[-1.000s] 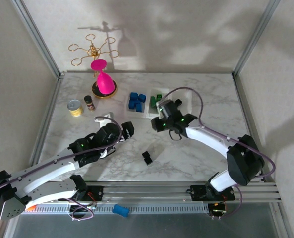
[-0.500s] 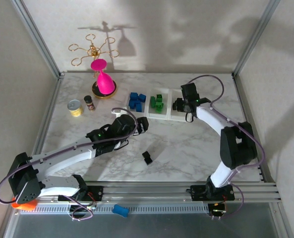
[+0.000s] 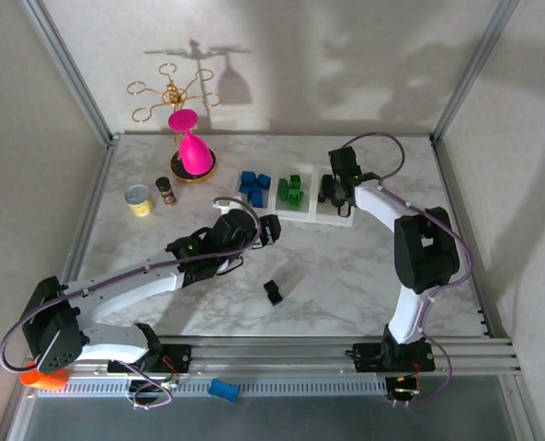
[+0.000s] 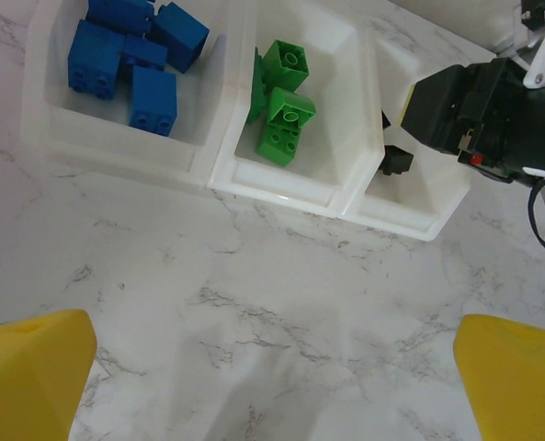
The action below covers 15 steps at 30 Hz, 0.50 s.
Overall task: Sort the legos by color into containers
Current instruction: Place the lego in the container.
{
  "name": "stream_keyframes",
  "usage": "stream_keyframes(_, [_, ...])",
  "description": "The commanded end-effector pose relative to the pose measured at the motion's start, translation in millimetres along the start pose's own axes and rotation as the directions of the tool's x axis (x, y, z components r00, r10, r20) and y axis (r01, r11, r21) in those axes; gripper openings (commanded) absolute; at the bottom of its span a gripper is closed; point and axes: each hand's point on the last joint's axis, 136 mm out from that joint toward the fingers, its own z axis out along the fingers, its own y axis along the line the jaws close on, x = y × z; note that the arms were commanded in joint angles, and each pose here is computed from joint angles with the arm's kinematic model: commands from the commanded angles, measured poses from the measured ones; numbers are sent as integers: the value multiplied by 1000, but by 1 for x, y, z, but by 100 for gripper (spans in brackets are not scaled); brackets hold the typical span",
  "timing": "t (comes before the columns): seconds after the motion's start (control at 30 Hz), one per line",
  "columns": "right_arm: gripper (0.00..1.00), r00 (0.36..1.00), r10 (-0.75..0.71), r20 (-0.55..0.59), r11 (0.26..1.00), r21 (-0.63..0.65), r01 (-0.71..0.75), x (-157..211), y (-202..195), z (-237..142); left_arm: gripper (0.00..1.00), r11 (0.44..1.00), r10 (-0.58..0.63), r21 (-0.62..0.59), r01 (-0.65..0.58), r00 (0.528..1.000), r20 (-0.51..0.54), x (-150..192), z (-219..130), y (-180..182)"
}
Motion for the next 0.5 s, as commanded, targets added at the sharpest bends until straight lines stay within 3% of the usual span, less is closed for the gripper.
stream_keyframes(0.0, [49, 998, -12, 60, 998, -64, 15, -12, 18, -38, 100, 1000, -5, 26, 4, 999, 38, -13, -11, -8])
stream_keyframes(0.47, [60, 970, -236, -61, 934, -291, 208, 107, 100, -110, 100, 996, -66, -53, 70, 995, 74, -5, -50, 46])
